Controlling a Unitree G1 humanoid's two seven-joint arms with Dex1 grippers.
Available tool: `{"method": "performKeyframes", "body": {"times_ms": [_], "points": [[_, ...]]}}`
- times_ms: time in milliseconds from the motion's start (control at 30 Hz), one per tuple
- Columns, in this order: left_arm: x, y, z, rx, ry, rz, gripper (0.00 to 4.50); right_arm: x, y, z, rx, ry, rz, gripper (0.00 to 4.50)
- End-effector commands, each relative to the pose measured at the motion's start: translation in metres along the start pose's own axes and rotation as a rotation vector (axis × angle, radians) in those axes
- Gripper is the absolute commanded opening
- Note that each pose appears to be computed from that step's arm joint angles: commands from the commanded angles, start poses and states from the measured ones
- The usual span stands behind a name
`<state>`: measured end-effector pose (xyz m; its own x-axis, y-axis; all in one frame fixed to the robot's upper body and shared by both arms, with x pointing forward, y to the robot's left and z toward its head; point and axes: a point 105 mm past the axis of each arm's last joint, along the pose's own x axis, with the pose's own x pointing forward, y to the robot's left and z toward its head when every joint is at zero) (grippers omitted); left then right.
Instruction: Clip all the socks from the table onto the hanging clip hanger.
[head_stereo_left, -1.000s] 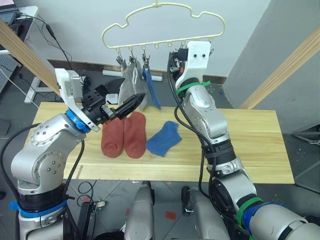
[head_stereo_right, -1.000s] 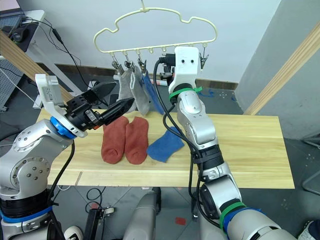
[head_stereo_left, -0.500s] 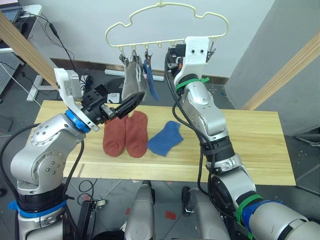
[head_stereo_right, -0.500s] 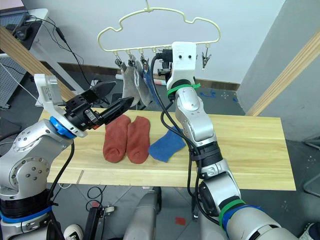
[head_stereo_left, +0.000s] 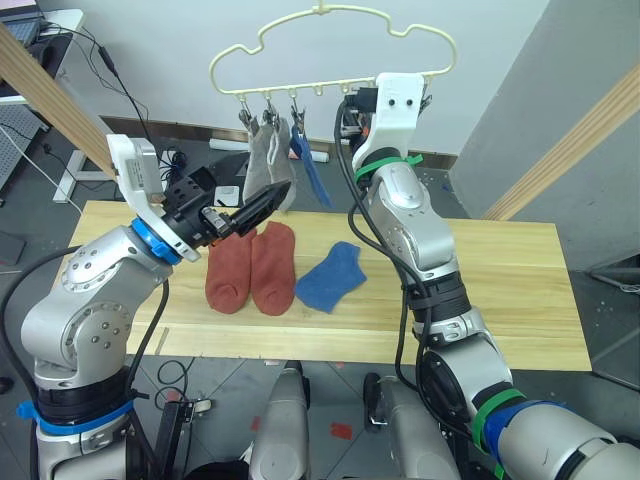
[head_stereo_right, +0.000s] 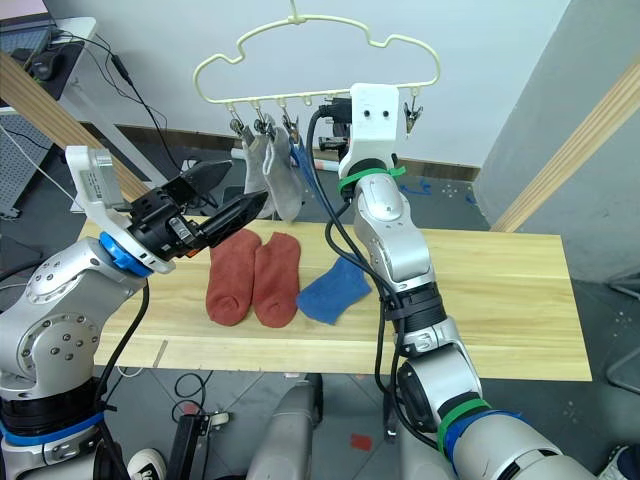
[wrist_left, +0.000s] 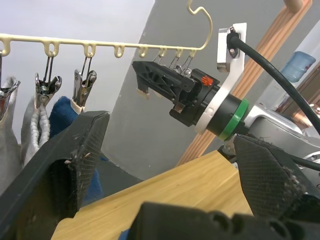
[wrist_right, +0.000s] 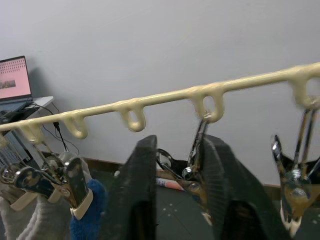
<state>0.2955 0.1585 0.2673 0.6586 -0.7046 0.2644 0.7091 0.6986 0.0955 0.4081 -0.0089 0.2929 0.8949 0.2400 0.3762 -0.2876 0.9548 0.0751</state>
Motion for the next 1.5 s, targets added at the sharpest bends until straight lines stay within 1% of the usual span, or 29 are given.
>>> {"method": "performKeyframes", "body": {"times_ms": [33, 67, 233, 300, 400, 500, 633, 700, 833, 900, 1000, 1167, 1267, 1333, 1400, 1500], "points": [[0.0, -0.009, 0.014, 0.046, -0.046, -0.031, 4.5, 0.001, 0.01, 0.013, 0.019, -0.036, 0.016, 0.22], [0.0, -0.009, 0.014, 0.046, -0.045, -0.031, 4.5, 0.001, 0.009, 0.012, 0.019, -0.034, 0.015, 0.03], [0.0, -0.01, 0.009, 0.05, -0.03, -0.024, 4.5, 0.0, 0.002, 0.009, 0.018, -0.021, 0.013, 0.01], [-0.002, -0.01, -0.005, 0.073, 0.029, -0.012, 4.5, -0.002, -0.003, 0.007, 0.035, -0.006, 0.039, 0.01], [0.0, -0.013, -0.034, 0.094, 0.111, 0.006, 4.5, -0.008, -0.009, 0.001, 0.041, 0.043, 0.127, 0.01], [0.006, -0.016, -0.069, 0.081, 0.19, 0.013, 4.5, -0.016, -0.019, -0.006, 0.033, 0.093, 0.19, 0.01], [0.018, -0.023, -0.134, 0.024, 0.365, -0.013, 4.5, -0.025, -0.04, -0.016, -0.007, 0.165, 0.197, 0.01], [0.029, -0.029, -0.156, 0.045, 0.412, -0.045, 4.5, -0.027, -0.046, -0.016, -0.017, 0.183, 0.19, 0.01], [0.052, -0.031, -0.187, 0.091, 0.482, -0.071, 4.5, -0.029, -0.049, -0.016, -0.025, 0.199, 0.169, 0.01], [0.066, -0.028, -0.198, 0.138, 0.504, -0.064, 4.5, -0.029, -0.051, -0.015, -0.025, 0.202, 0.154, 0.01], [0.084, -0.024, -0.207, 0.193, 0.522, -0.053, 4.5, -0.031, -0.053, -0.015, -0.024, 0.204, 0.13, 0.01], [0.094, -0.028, -0.23, 0.231, 0.598, -0.093, 4.5, -0.033, -0.059, -0.014, -0.015, 0.209, 0.096, 0.01], [0.085, -0.036, -0.248, 0.229, 0.692, -0.154, 4.5, -0.033, -0.064, -0.014, -0.011, 0.212, 0.073, 0.01], [0.074, -0.038, -0.257, 0.237, 0.75, -0.182, 4.5, -0.032, -0.064, -0.013, -0.008, 0.211, 0.069, 0.01], [0.062, -0.042, -0.263, 0.212, 0.781, -0.209, 4.5, -0.032, -0.065, -0.012, -0.007, 0.211, 0.066, 0.01], [0.052, -0.044, -0.264, 0.2, 0.782, -0.221, 3.89, -0.032, -0.067, -0.012, -0.009, 0.212, 0.061, 0.0]]}}
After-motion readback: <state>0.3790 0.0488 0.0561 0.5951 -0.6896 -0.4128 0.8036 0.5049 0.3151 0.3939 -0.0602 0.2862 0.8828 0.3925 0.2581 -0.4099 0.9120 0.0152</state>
